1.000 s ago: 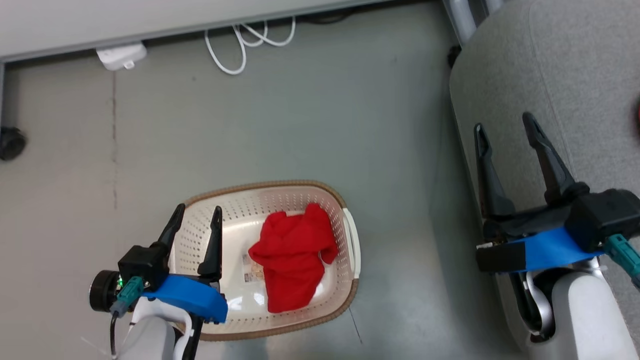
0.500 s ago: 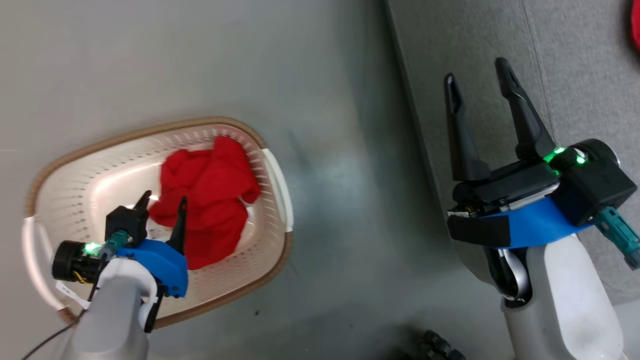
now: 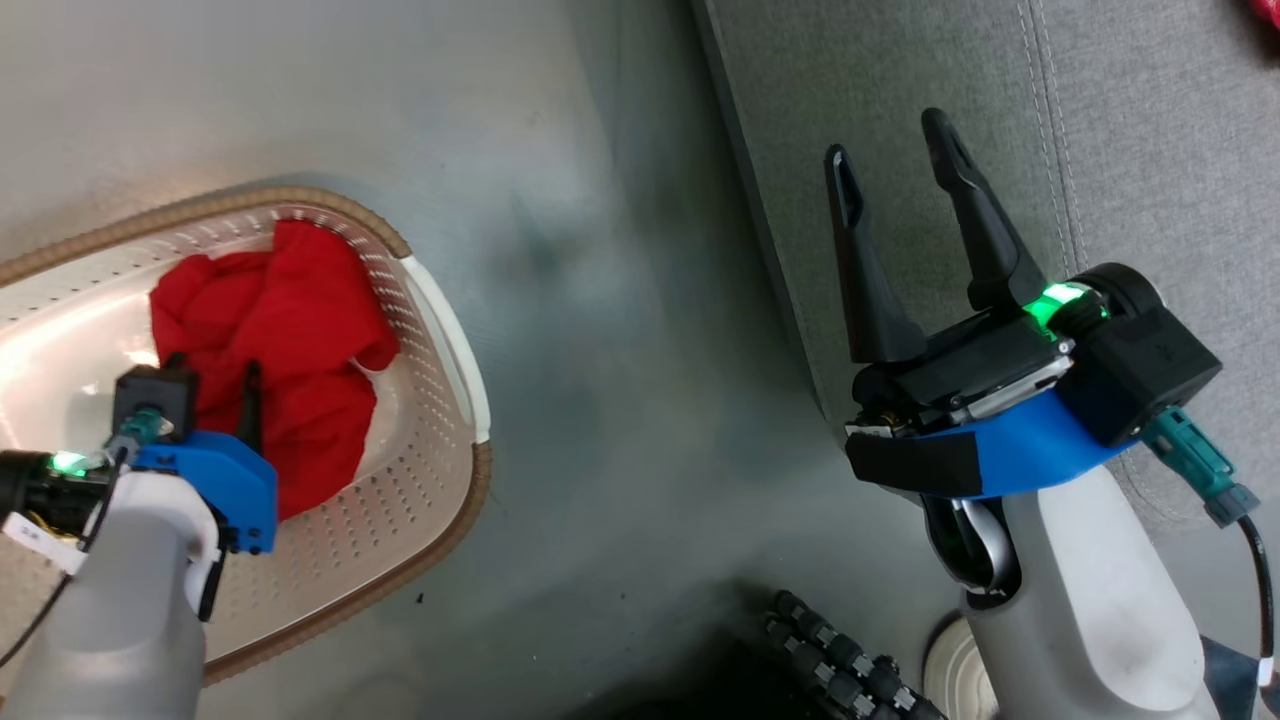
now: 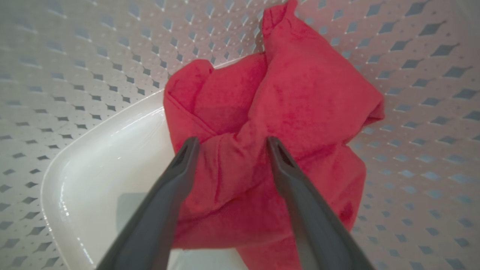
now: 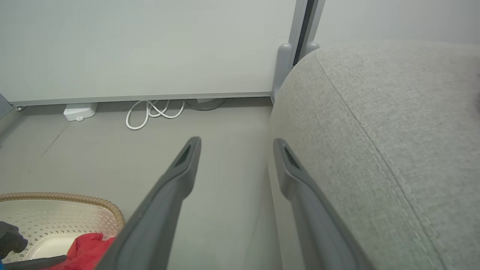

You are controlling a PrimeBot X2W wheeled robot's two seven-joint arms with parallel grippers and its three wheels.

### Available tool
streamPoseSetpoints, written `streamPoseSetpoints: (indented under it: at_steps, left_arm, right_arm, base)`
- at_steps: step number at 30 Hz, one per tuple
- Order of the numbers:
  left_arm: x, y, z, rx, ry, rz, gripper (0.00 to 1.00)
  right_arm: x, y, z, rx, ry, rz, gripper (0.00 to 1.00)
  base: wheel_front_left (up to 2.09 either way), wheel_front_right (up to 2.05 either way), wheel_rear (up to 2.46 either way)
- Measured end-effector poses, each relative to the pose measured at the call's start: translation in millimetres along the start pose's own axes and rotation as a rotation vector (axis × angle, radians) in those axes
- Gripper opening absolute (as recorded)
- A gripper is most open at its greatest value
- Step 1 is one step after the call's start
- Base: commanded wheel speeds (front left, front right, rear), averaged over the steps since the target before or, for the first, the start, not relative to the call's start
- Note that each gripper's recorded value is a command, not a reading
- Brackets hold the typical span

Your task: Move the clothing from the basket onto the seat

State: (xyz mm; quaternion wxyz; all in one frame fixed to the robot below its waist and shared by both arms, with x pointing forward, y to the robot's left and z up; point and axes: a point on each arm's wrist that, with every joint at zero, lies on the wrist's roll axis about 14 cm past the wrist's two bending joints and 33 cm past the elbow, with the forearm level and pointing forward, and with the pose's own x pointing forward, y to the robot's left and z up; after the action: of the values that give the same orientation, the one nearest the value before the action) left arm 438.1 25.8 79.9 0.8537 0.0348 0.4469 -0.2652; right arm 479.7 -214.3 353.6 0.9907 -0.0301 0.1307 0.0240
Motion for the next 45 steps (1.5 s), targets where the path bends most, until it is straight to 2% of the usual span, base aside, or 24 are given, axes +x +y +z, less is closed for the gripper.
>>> streamPoseSetpoints:
  at_steps: [13, 14, 15, 16, 27, 34, 45]
  left_arm:
    - [13.3, -4.4, -23.3, 0.027, 0.145, -0.026, 1.0]
    - [13.5, -5.2, -24.3, 0.025, 0.155, -0.029, 0.94]
    - [13.7, -6.0, -24.5, 0.022, 0.158, -0.03, 0.42]
    - [14.0, -6.6, -24.5, 0.019, 0.162, -0.031, 0.0]
    - [14.3, -8.9, -20.6, 0.019, 0.17, -0.047, 0.0]
    - [10.7, -11.5, -4.5, -0.017, 0.119, -0.038, 0.0]
    - [-50.2, -49.3, 43.8, 0.003, 0.013, -0.088, 0.0]
  right_arm:
    - [0.7, -0.4, -17.8, 0.013, 0.033, -0.004, 1.0]
    - [0.7, -0.5, -17.9, 0.014, 0.032, -0.004, 1.0]
    - [0.6, -0.8, -17.8, 0.014, 0.032, -0.005, 1.0]
    - [0.6, -1.1, -17.7, 0.014, 0.031, -0.006, 1.0]
    - [-1.4, -1.8, -14.7, 0.03, 0.025, -0.011, 1.0]
    - [-1.4, 0.7, -6.9, 0.028, 0.011, 0.001, 1.0]
    - [-17.6, -1.3, 43.1, 0.015, -0.09, -0.015, 1.0]
  base:
    - [0.0, 0.0, 0.0]
    - [0.0, 0.0, 0.0]
    - [0.0, 0.0, 0.0]
    - [0.0, 0.0, 0.0]
    - [0.0, 0.0, 0.0]
    - [0.0, 0.0, 0.0]
    - [0.0, 0.0, 0.0]
